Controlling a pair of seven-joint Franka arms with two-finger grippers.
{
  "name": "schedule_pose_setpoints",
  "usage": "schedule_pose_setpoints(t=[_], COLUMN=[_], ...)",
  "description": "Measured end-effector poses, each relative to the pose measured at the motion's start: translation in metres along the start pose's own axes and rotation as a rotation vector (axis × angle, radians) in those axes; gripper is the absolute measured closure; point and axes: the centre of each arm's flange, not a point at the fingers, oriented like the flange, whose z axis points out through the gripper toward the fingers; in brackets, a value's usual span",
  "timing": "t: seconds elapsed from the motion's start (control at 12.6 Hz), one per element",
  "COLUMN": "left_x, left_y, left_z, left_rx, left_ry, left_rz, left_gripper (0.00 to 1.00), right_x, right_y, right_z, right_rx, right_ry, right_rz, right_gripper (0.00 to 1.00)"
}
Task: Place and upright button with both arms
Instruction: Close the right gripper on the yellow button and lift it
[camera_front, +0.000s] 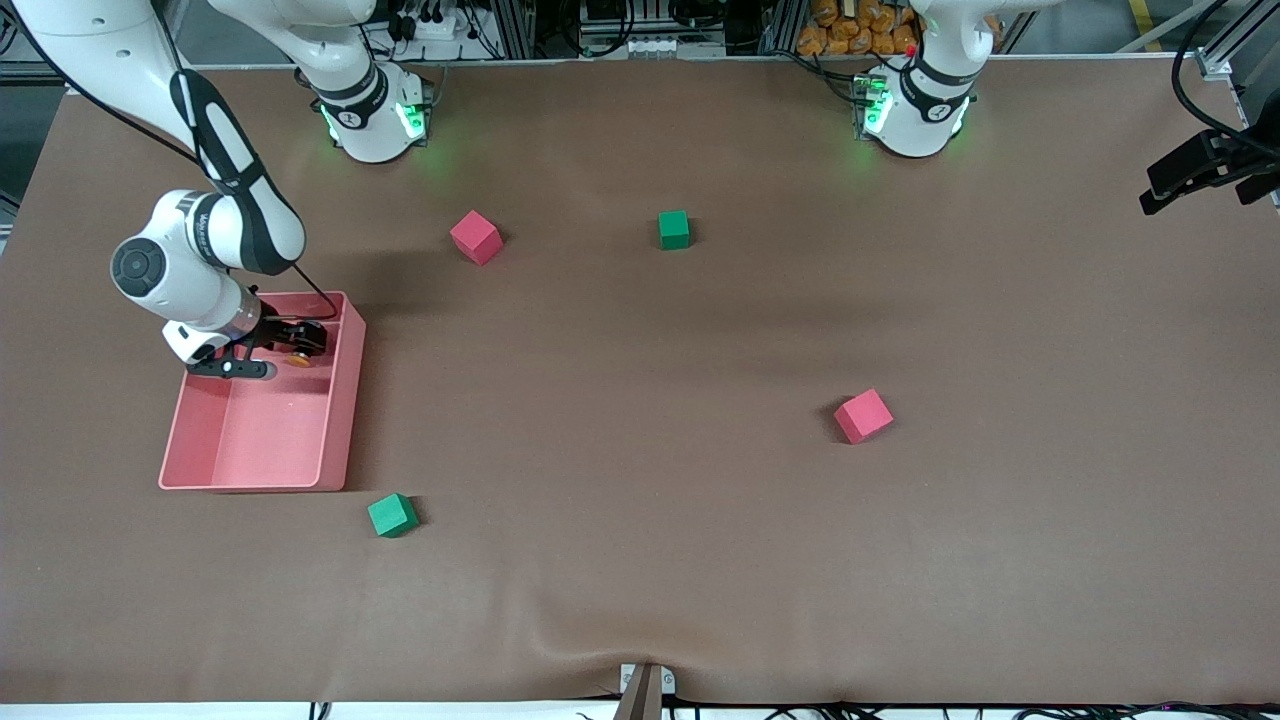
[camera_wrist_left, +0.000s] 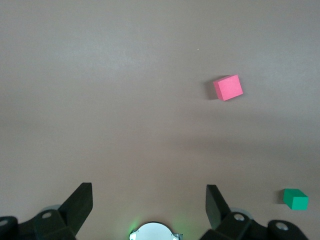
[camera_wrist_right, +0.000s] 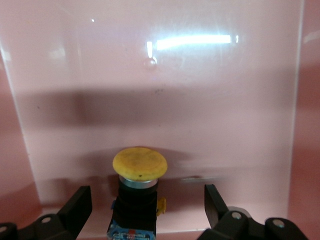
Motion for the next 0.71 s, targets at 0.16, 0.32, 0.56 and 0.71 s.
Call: schedule_pose_setpoints(t=[0.16, 0.32, 0.56, 0.71], left_x=[0.002, 0.002, 0.003, 0.003], left_y=[-0.001, -0.001, -0.004, -0.004], left_z=[0.0, 0.0, 0.0, 0.0], left_rx=[-0.001, -0.001, -0.002, -0.002], left_ry=[0.01, 0.013, 0.013, 0.012], left_rz=[-0.002, 0.015, 0.045, 0.044], left_gripper=[0.0, 0.0, 0.0, 0.0], right_x=[-0.001, -0.002, -0.001, 0.006], right_y=[0.0, 0.0, 0.001, 0.003], right_z=[0.005, 0.005, 0.002, -0.014], right_rx=[0.001, 0.001, 0.0, 0.0], right_ry=[-0.01, -0.011, -0.004, 0.019], right_rz=[0.0, 0.0, 0.002, -0.009], right_gripper=[0.21, 0.47, 0.56, 0.56])
